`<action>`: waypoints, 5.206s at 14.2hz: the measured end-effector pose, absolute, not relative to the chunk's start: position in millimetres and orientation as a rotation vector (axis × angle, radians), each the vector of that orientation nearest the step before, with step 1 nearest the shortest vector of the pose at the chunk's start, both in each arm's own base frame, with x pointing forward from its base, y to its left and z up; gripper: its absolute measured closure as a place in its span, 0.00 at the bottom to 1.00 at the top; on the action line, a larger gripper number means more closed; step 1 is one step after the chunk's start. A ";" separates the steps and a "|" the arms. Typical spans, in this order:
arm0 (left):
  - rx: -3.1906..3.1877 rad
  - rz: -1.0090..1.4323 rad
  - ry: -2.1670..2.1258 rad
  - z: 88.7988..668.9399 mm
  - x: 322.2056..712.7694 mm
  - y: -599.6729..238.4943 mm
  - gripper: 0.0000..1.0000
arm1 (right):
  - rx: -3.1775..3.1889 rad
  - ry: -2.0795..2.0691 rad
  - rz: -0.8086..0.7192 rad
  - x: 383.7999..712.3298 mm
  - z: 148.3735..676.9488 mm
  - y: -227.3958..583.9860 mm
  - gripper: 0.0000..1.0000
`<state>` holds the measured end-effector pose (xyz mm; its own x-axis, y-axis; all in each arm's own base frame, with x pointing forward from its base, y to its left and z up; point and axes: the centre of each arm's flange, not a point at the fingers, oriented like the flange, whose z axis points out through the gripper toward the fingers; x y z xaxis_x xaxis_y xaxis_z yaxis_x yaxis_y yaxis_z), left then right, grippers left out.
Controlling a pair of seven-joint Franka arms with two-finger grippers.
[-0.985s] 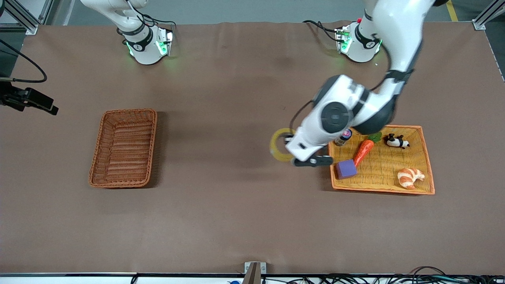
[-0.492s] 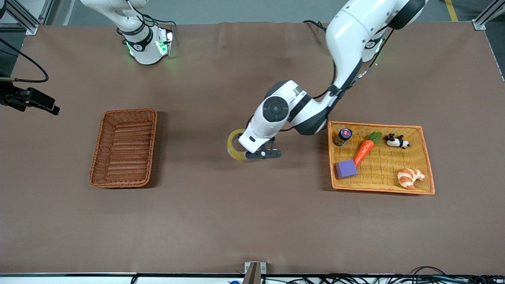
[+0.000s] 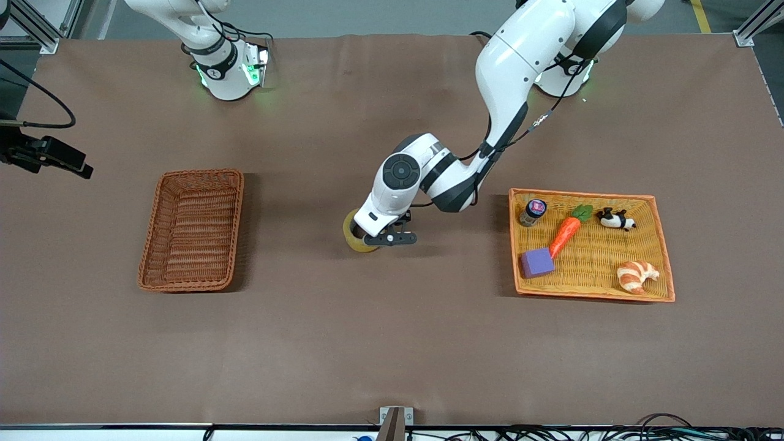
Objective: Move tape to another basket
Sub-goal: 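Set the tape on the table while the right gripper moves toward it, then reach the right gripper to the tape while the left gripper withdraws, then lower the right gripper onto the tape roll rim and close it, then lift the tape with the right gripper and carry it over the brown basket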
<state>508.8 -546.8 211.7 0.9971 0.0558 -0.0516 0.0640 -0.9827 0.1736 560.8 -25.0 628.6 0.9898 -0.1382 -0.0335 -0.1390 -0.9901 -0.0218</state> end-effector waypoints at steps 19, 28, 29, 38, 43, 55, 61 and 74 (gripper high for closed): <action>3.227 0.205 0.048 594.6 629.6 -154.1 0.00 | -3.063 -0.050 0.069 608.6 444.7 259.5 0.00; 3.195 0.076 -0.089 643.3 553.7 -89.0 0.00 | -3.011 -0.152 0.075 597.2 289.7 362.7 0.00; 3.196 0.063 -0.106 642.6 541.8 -87.3 0.00 | -3.008 -0.160 0.062 591.9 280.2 369.3 0.00; 3.193 0.066 -0.129 633.4 522.0 -78.9 0.00 | -3.011 -0.279 -0.022 532.1 202.3 385.1 0.00; 3.193 0.057 -0.132 629.1 524.1 -80.1 0.00 | -3.034 -0.285 -0.059 529.9 184.6 382.5 0.00; 3.193 0.063 -0.130 627.6 525.5 -79.3 0.00 | -3.064 -0.248 -0.113 533.5 179.5 382.0 0.27; 3.193 0.064 -0.129 627.6 525.5 -79.2 0.00 | -3.065 -0.173 -0.117 536.1 183.8 384.2 0.77; 3.192 0.066 -0.126 627.5 526.0 -77.9 0.00 | -3.165 0.010 -0.059 607.9 372.1 234.0 0.79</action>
